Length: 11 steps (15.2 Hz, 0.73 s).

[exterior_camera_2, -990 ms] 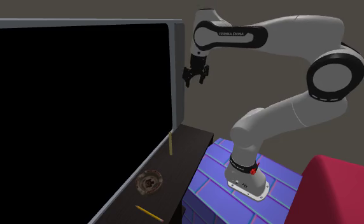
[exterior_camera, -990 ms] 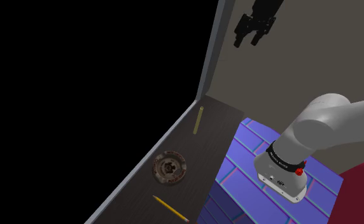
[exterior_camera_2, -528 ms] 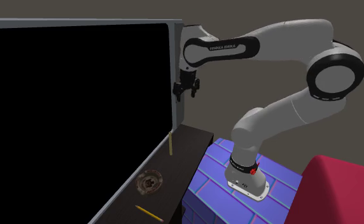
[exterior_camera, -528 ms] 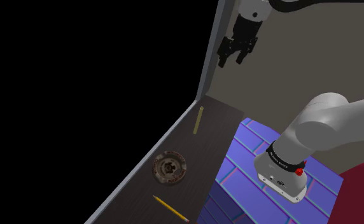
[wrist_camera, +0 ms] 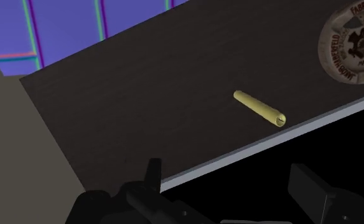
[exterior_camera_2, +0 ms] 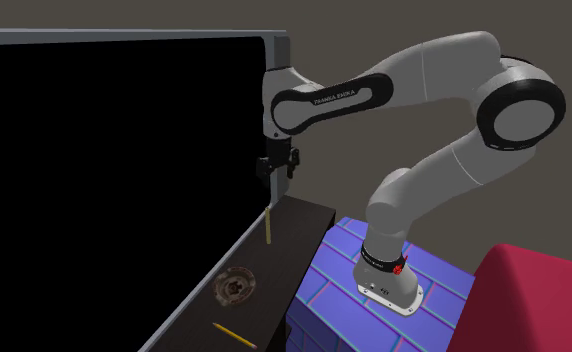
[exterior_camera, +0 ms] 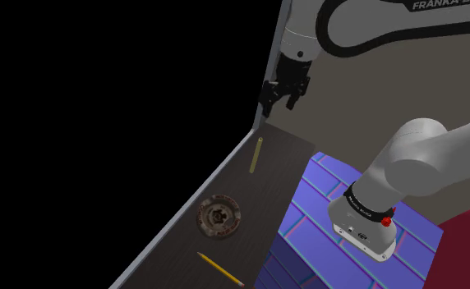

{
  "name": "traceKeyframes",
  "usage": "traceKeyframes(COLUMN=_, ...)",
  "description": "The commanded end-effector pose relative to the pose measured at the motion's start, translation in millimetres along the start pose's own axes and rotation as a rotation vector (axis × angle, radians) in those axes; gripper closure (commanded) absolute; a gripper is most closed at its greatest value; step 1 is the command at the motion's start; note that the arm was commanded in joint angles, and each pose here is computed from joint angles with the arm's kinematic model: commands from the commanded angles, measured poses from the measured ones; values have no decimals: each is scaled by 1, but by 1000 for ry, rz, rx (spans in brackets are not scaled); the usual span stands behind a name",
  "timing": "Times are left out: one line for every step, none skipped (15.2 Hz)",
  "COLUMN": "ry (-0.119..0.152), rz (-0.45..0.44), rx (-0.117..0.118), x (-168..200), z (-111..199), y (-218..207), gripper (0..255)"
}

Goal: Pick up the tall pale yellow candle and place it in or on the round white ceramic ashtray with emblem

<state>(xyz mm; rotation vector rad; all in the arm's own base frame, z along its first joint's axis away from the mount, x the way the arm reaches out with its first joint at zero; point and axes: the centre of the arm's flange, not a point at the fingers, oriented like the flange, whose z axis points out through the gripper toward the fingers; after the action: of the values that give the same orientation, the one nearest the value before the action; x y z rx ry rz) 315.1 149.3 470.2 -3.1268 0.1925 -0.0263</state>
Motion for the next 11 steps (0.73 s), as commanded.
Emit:
traceKeyframes(ry=-18, rz=-7, rx=0, x=-4, z=21, y=-20, gripper=0)
traceKeyframes(ry=-26, rz=-10, rx=0, x=-7, z=29, y=-30, gripper=0)
traceKeyframes(ry=-35, rz=-14, rx=-1, x=-9, z=37, y=-40, gripper=0)
traceKeyframes(ry=-43, rz=-18, rx=-1, x=-12, z=45, y=-49, gripper=0)
traceKeyframes(ry=-52, rz=-22, rx=-1, x=-15, z=53, y=-59, gripper=0)
traceKeyframes(ry=-54, rz=-23, rx=-1, x=-16, z=56, y=-62, gripper=0)
traceKeyframes(ry=-54, rz=-23, rx=-1, x=-16, z=61, y=-62, gripper=0)
traceKeyframes(ry=-54, rz=-23, rx=-1, x=-17, z=66, y=-62, gripper=0)
traceKeyframes(ry=-54, rz=-23, rx=-1, x=-17, z=71, y=-62, gripper=0)
traceKeyframes(ry=-54, rz=-23, rx=-1, x=-17, z=77, y=-62, gripper=0)
traceKeyframes(ry=-54, rz=-23, rx=-1, x=-18, z=82, y=-62, gripper=0)
